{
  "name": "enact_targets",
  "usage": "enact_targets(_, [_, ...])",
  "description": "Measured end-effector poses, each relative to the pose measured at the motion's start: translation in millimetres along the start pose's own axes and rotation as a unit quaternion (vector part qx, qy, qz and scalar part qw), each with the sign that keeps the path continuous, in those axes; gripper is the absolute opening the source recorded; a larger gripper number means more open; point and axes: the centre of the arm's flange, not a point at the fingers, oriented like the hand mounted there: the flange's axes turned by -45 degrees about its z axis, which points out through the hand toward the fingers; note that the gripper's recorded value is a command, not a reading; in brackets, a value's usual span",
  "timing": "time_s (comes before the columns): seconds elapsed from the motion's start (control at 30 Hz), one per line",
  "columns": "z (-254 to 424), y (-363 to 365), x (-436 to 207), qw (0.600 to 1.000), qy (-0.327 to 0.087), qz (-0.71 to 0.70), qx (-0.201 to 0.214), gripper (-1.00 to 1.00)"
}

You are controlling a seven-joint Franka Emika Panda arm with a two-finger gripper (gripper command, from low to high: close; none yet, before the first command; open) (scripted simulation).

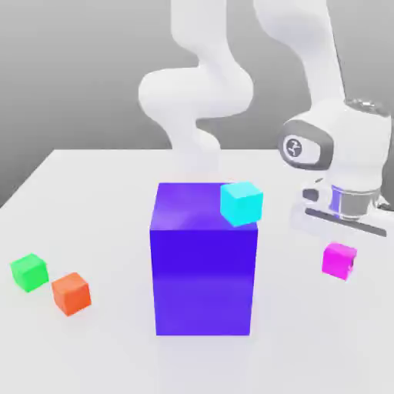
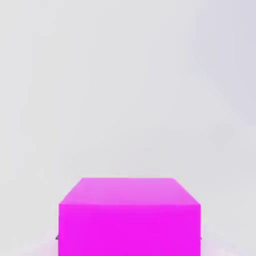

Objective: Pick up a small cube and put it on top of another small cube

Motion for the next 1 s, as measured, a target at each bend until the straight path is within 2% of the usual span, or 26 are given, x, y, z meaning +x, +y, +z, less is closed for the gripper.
enact_targets(0.13, [-6.6, -16.1, 78.3, 0.999, 0.018, -0.037, 0.015, -1.0])
enact_targets(0.23, [-12.0, 2.7, 155.6, 0.999, 0.038, -0.037, 0.012, -1.0])
enact_targets(0.4, [-22.5, 80.8, 259.8, 0.998, 0.061, 0.0, -0.012, -1.0])
enact_targets(0.57, [-35.6, 190.7, 319.0, 0.994, 0.066, 0.078, -0.038, -1.0])
enact_targets(0.7, [-48.3, 297.1, 338.4, 0.983, 0.06, 0.164, -0.054, -1.0])
enact_targets(0.8, [-60.0, 405.1, 335.1, 0.962, 0.049, 0.26, -0.062, -1.0])
enact_targets(0.9, [-72.0, 531.7, 296.6, 0.921, 0.03, 0.385, -0.057, -1.0])
enact_targets(1.0, [-66.3, 587.5, 244.6, 0.875, 0.011, 0.483, -0.032, -1.0])
